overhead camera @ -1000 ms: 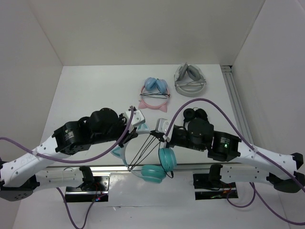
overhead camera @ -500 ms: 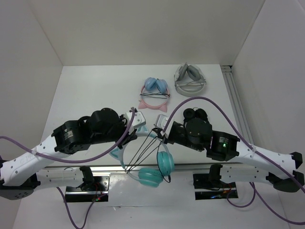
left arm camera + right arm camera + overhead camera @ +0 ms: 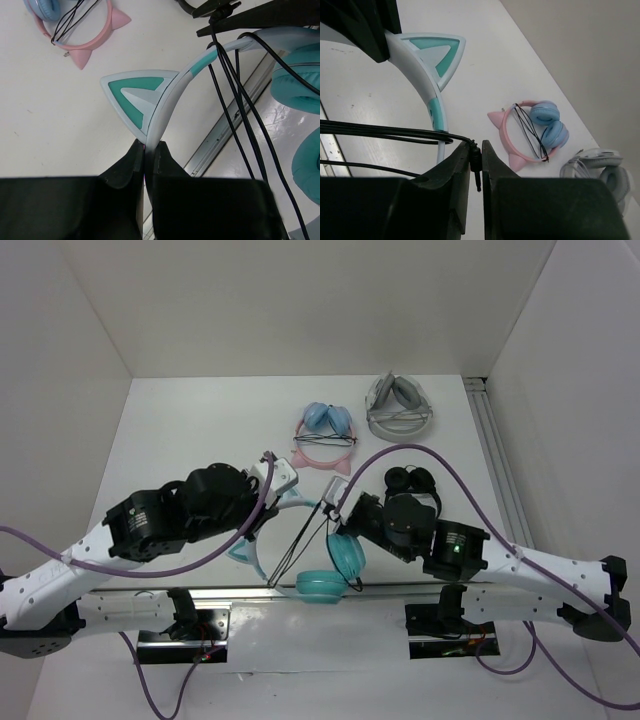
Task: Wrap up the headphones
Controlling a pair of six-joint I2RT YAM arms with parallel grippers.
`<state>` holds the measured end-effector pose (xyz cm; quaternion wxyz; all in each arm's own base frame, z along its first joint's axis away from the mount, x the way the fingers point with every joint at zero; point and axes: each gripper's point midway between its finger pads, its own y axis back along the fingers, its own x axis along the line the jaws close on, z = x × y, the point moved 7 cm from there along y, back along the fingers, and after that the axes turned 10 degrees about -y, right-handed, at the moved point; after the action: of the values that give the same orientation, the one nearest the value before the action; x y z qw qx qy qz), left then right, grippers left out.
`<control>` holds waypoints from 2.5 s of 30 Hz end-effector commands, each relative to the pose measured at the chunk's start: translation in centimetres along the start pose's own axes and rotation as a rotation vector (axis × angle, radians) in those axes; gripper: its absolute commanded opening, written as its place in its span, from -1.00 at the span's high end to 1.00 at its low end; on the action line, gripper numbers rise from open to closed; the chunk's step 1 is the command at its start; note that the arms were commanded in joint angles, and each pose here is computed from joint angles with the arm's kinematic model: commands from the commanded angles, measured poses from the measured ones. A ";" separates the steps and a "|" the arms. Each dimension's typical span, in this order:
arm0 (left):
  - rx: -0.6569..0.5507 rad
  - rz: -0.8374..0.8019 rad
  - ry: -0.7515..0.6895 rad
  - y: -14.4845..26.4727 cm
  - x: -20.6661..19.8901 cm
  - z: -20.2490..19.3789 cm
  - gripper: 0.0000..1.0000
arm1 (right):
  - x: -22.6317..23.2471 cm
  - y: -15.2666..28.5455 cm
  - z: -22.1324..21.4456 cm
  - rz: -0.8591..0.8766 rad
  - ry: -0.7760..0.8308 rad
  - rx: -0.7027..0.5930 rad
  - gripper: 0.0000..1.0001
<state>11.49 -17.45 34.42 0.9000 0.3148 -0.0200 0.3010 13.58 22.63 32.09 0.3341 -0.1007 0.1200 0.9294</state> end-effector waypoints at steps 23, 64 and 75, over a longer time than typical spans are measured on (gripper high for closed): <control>0.101 -0.114 -0.009 1.9 -1.3 -1.5 1.00 | -6.1 -0.2 -0.9 -0.458 0.000 0.023 0.14; 0.366 0.347 0.155 -9.9 4.3 -4.7 1.00 | -9.5 1.2 0.2 -0.773 -0.434 -0.080 -0.05; 0.226 0.397 0.364 -10.1 6.6 -5.4 1.00 | -9.2 2.3 0.4 -0.721 -0.481 -0.089 -0.10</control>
<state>20.76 -15.12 22.96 0.7259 0.4605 0.0952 0.5020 19.19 15.95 33.77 0.6471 0.0506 -0.0156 0.7606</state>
